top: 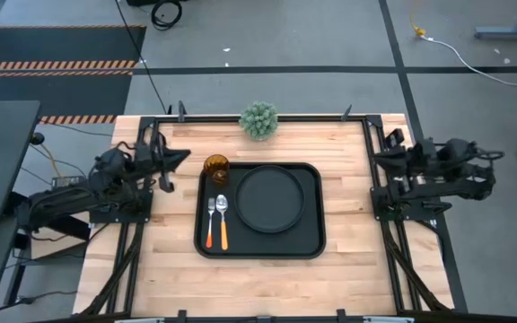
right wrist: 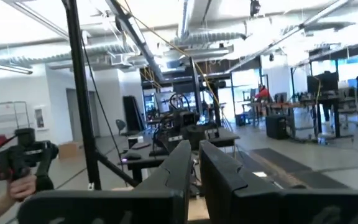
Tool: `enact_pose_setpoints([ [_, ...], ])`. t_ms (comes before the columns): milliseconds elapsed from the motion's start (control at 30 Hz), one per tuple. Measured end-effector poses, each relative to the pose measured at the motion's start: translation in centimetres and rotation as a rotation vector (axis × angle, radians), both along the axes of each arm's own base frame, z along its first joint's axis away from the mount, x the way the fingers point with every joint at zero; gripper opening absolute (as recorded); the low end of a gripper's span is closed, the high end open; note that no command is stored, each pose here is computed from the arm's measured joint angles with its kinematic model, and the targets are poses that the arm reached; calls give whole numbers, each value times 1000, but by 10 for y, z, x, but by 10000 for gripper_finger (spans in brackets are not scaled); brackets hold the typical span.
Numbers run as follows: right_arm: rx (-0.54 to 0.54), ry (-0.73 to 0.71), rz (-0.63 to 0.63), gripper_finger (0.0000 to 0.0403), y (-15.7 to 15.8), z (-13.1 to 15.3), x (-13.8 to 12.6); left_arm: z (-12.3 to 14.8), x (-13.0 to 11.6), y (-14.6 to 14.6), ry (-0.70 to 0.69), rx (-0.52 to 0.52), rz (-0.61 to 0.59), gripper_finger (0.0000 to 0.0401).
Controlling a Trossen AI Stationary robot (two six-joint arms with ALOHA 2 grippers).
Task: Pick and place plate/cup/fork/spoon on tray
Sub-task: Return to Home Position
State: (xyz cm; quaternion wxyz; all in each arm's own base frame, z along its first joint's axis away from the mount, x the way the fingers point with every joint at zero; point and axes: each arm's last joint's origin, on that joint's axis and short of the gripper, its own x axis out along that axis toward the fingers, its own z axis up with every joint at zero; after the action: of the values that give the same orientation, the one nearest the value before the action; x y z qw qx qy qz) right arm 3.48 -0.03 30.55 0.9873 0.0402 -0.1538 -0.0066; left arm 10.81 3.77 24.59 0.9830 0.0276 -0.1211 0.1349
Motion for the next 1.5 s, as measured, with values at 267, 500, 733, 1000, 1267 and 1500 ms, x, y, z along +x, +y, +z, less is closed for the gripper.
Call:
enact_pose_setpoints([
  [267,57,99,7,39,0,-21,11,-20,-7,6,42,-140,32,11],
  [500,67,64,11,39,1,-32,21,-30,-6,6,45,-209,20,11],
  [733,56,74,7,39,1,-33,21,-28,-6,7,7,-271,16,11],
  [1000,41,22,1,39,1,-28,20,-28,-6,7,15,-247,22,11],
  [1267,12,17,-46,39,0,-50,34,-28,-6,7,-59,-474,-25,11],
  [1500,53,-11,12,39,3,-79,48,-21,-9,4,-99,-424,-102,11],
])
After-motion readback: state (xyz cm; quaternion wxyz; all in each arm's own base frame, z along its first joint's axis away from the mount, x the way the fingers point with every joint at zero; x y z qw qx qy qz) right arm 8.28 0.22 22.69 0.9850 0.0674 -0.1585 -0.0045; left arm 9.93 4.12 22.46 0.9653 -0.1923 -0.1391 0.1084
